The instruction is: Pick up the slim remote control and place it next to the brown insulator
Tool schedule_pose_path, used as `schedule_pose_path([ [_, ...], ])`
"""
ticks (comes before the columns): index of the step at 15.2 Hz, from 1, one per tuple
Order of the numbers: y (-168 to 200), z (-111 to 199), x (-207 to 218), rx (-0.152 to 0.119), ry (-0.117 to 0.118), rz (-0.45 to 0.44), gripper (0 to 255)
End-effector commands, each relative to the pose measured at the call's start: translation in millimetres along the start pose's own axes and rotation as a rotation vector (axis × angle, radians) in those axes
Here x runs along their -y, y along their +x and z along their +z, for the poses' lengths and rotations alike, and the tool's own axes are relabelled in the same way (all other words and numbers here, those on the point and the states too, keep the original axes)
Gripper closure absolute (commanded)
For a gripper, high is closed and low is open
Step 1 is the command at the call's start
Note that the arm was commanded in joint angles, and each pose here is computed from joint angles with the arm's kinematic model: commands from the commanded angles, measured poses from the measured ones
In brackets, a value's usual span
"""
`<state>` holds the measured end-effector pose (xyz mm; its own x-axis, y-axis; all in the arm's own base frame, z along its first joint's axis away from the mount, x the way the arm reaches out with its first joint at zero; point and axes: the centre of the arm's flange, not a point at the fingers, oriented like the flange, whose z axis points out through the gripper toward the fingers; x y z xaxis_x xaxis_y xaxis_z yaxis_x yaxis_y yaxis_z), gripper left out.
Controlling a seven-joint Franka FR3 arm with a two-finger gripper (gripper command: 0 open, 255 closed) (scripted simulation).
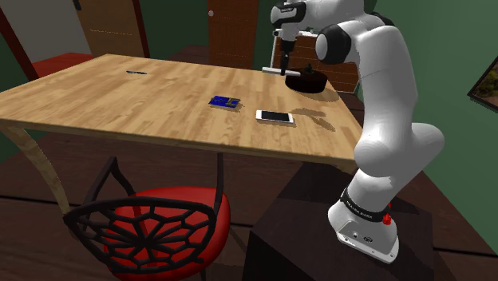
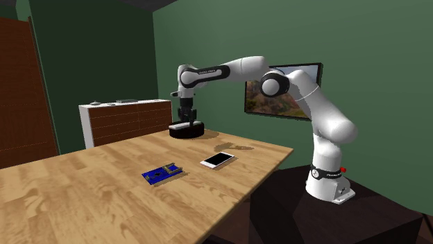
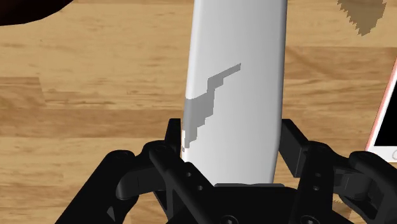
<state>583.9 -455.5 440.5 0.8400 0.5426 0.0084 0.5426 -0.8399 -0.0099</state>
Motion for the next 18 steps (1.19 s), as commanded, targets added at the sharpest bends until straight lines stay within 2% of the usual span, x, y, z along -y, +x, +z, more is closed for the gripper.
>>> schedule_pose_path([
  [1, 0, 10, 0, 0.0, -0.001, 0.0, 255],
  [18, 0, 100, -1, 0.0, -0.001, 0.0, 255],
])
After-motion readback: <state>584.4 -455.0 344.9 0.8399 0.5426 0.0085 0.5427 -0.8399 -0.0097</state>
